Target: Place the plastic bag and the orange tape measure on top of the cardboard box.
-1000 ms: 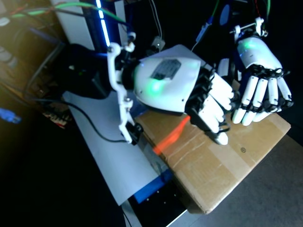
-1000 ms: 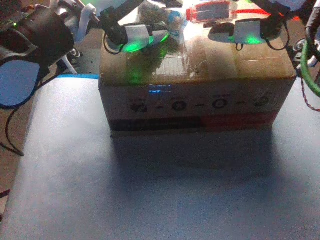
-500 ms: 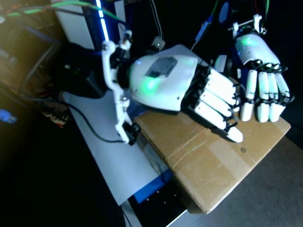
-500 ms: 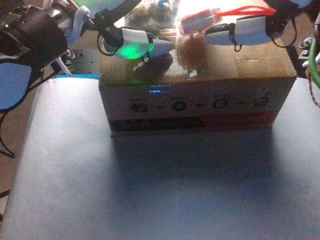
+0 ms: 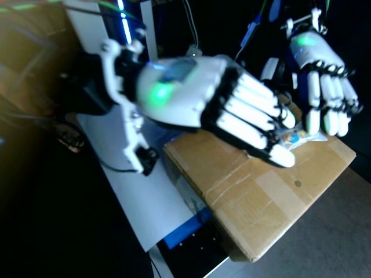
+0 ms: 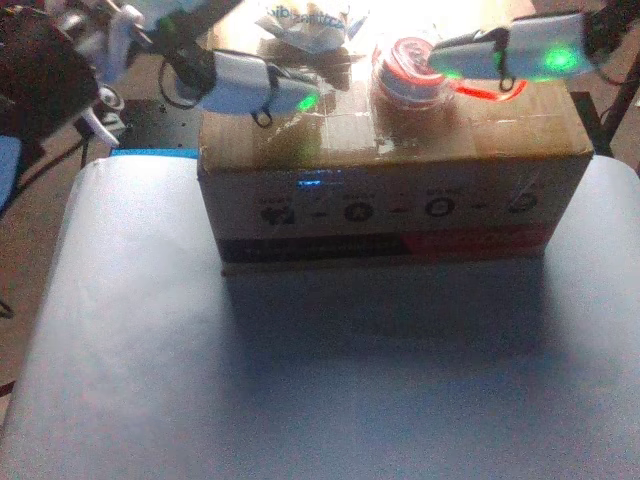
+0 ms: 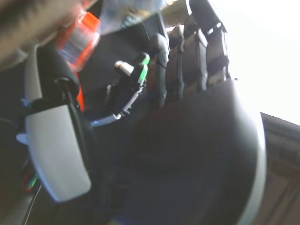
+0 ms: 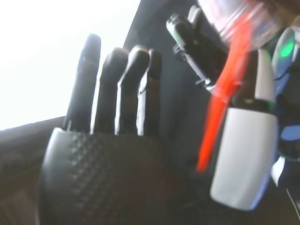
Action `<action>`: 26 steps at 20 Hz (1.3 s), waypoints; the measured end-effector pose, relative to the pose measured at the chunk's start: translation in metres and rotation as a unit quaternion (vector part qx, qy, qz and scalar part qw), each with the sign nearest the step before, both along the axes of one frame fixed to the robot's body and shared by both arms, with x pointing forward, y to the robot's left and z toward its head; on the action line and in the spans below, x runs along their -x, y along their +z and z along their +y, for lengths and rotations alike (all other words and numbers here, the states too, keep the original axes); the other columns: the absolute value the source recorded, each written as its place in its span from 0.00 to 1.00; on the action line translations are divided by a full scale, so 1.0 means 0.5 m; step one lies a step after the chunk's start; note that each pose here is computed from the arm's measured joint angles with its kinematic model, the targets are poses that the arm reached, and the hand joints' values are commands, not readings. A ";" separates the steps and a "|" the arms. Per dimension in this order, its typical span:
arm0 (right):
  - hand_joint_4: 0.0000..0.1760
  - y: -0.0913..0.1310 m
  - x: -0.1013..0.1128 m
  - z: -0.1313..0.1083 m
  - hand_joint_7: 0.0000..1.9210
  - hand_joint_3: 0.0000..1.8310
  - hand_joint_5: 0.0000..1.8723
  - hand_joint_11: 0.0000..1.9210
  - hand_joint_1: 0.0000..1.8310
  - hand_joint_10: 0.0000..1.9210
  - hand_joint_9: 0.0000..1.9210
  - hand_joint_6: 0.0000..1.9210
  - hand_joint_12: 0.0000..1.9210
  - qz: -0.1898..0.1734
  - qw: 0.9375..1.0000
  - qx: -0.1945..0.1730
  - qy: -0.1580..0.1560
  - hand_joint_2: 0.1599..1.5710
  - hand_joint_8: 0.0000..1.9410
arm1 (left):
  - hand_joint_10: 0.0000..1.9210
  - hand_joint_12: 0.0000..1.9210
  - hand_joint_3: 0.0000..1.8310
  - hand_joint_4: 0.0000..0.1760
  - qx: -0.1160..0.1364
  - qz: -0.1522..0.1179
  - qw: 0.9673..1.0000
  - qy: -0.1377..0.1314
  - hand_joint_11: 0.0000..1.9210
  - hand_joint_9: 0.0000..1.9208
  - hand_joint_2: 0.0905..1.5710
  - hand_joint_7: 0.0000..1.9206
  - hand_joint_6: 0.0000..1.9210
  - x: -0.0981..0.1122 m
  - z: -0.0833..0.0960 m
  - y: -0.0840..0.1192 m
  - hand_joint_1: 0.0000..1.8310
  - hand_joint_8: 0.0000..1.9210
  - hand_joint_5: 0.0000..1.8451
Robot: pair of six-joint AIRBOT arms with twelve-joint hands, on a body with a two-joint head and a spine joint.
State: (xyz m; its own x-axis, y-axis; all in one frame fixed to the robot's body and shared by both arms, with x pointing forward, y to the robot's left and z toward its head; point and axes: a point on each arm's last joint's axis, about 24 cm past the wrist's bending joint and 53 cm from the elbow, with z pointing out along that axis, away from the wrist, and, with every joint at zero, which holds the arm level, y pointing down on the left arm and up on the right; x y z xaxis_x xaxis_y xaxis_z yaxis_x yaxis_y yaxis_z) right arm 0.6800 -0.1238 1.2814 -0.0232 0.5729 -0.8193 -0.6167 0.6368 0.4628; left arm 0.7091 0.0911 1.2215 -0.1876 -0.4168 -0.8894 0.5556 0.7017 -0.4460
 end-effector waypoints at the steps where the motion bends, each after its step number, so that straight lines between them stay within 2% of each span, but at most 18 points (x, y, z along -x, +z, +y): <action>1: 0.00 0.008 0.005 -0.001 0.18 0.00 0.21 0.26 0.46 0.96 0.22 0.18 1.00 -0.007 1.000 -0.003 0.000 0.47 0.81 | 0.03 0.70 0.00 0.08 0.003 -0.006 1.000 0.002 0.00 0.13 0.59 0.12 0.00 0.001 0.006 0.008 0.45 0.00 0.14; 6: 0.00 0.036 0.034 -0.017 0.17 0.01 0.20 0.23 0.49 0.87 0.22 0.20 1.00 -0.024 1.000 -0.015 0.000 0.52 0.72 | 0.02 0.66 0.00 0.17 0.023 -0.034 0.999 0.005 0.00 0.14 0.57 0.14 0.00 0.025 0.028 0.053 0.48 0.00 0.16; 7: 0.00 0.044 0.037 -0.024 0.24 0.00 0.22 0.36 0.56 0.91 0.34 0.18 1.00 -0.029 0.999 -0.017 -0.002 0.49 0.79 | 0.02 0.71 0.00 0.03 0.028 -0.041 0.999 0.008 0.00 0.15 0.57 0.15 0.01 0.029 0.036 0.065 0.51 0.00 0.18; 8: 0.00 0.057 0.042 -0.036 0.23 0.01 0.23 0.41 0.58 0.98 0.36 0.13 1.00 -0.038 0.999 -0.022 -0.007 0.52 0.87 | 0.04 0.80 0.00 0.02 0.035 -0.054 0.998 0.012 0.00 0.18 0.56 0.18 0.01 0.035 0.049 0.083 0.50 0.01 0.20; 9: 0.00 0.069 0.048 -0.045 0.19 0.01 0.22 0.34 0.56 0.96 0.29 0.13 1.00 -0.047 0.999 -0.026 -0.010 0.52 0.86 | 0.04 0.81 0.00 0.10 0.042 -0.067 0.997 0.016 0.00 0.18 0.57 0.18 0.01 0.042 0.061 0.101 0.49 0.01 0.20; 10: 0.00 0.075 0.055 -0.051 0.18 0.01 0.20 0.36 0.56 0.95 0.27 0.12 1.00 -0.052 0.998 -0.028 -0.011 0.52 0.80 | 0.07 0.84 0.00 0.04 0.048 -0.076 0.996 0.019 0.01 0.21 0.57 0.20 0.02 0.048 0.070 0.114 0.53 0.02 0.21; 11: 0.00 0.080 0.063 -0.057 0.22 0.01 0.20 0.47 0.59 0.99 0.37 0.16 1.00 -0.058 0.998 -0.031 -0.012 0.55 0.88 | 0.13 0.83 0.00 0.00 0.053 -0.085 0.995 0.021 0.05 0.21 0.57 0.22 0.02 0.054 0.079 0.127 0.54 0.01 0.22; 12: 0.00 0.086 0.073 -0.062 0.14 0.00 0.10 0.34 0.52 0.95 0.25 0.47 1.00 -0.062 0.997 -0.034 -0.013 0.55 0.84 | 0.28 0.81 0.00 0.06 0.060 -0.099 0.993 0.025 0.09 0.18 0.56 0.24 0.02 0.064 0.092 0.144 0.57 0.01 0.23; 13: 0.00 0.095 0.079 -0.070 0.10 0.00 0.05 0.23 0.45 0.91 0.16 0.58 1.00 -0.070 0.997 -0.038 -0.015 0.54 0.81 | 0.34 0.82 0.00 0.19 0.066 -0.110 0.991 0.028 0.09 0.15 0.57 0.24 0.02 0.071 0.102 0.157 0.58 0.01 0.23; 14: 0.00 0.107 0.089 -0.082 0.10 0.00 0.00 0.14 0.42 0.77 0.13 0.48 1.00 -0.080 0.996 -0.042 -0.019 0.52 0.66 | 0.45 0.86 0.00 0.27 0.072 -0.122 0.989 0.032 0.08 0.10 0.59 0.23 0.01 0.079 0.115 0.172 0.57 0.00 0.21; 16: 0.00 0.119 0.114 -0.109 0.14 0.00 0.11 0.17 0.46 0.68 0.18 0.25 0.98 -0.099 0.994 -0.044 -0.028 0.56 0.47 | 0.48 0.86 0.00 0.51 0.081 -0.144 0.986 0.040 0.09 0.10 0.58 0.23 0.02 0.094 0.140 0.195 0.56 0.00 0.21; 17: 0.00 0.127 0.133 -0.123 0.13 0.01 0.14 0.15 0.50 0.67 0.13 0.18 0.95 -0.112 0.992 -0.048 -0.031 0.58 0.39 | 0.50 0.85 0.01 0.38 0.089 -0.155 0.983 0.044 0.09 0.11 0.61 0.24 0.02 0.107 0.156 0.206 0.55 0.01 0.21; 19: 0.00 0.139 0.153 -0.135 0.10 0.01 0.15 0.12 0.53 0.69 0.09 0.20 0.93 -0.126 0.990 -0.053 -0.033 0.61 0.46 | 0.51 0.86 0.01 0.29 0.096 -0.169 0.980 0.042 0.08 0.11 0.62 0.25 0.02 0.129 0.164 0.219 0.53 0.01 0.21; 21: 0.00 0.150 0.171 -0.141 0.05 0.01 0.09 0.08 0.55 0.69 0.04 0.40 0.93 -0.139 0.988 -0.062 -0.033 0.63 0.50 | 0.55 0.88 0.00 0.08 0.105 -0.185 0.976 0.042 0.06 0.08 0.65 0.23 0.08 0.151 0.174 0.232 0.51 0.03 0.18; 22: 0.00 0.157 0.179 -0.144 0.03 0.02 0.02 0.06 0.50 0.77 0.02 0.54 0.95 -0.145 0.987 -0.066 -0.033 0.67 0.61 | 0.57 0.90 0.01 0.17 0.109 -0.197 0.973 0.044 0.09 0.10 0.68 0.18 0.32 0.163 0.186 0.238 0.45 0.21 0.11; 23: 0.00 0.160 0.181 -0.147 0.04 0.02 0.04 0.06 0.50 0.81 0.03 0.56 0.97 -0.148 0.986 -0.066 -0.035 0.70 0.66 | 0.57 0.87 0.00 0.22 0.111 -0.200 0.972 0.046 0.17 0.14 0.66 0.16 0.40 0.169 0.193 0.240 0.46 0.33 0.12; 25: 0.00 0.162 0.195 -0.156 0.11 0.02 0.12 0.06 0.55 0.80 0.08 0.68 0.97 -0.158 0.984 -0.068 -0.036 0.73 0.71 | 0.62 0.88 0.00 0.00 0.126 -0.217 0.967 0.046 0.23 0.17 0.66 0.12 0.48 0.186 0.215 0.253 0.43 0.55 0.07; 26: 0.00 0.156 0.206 -0.153 0.10 0.02 0.22 0.18 0.52 0.85 0.13 0.88 0.97 -0.158 0.984 -0.069 -0.032 0.85 0.78 | 0.66 0.89 0.01 0.00 0.134 -0.224 0.964 0.048 0.20 0.19 0.67 0.13 0.50 0.194 0.226 0.260 0.44 0.57 0.09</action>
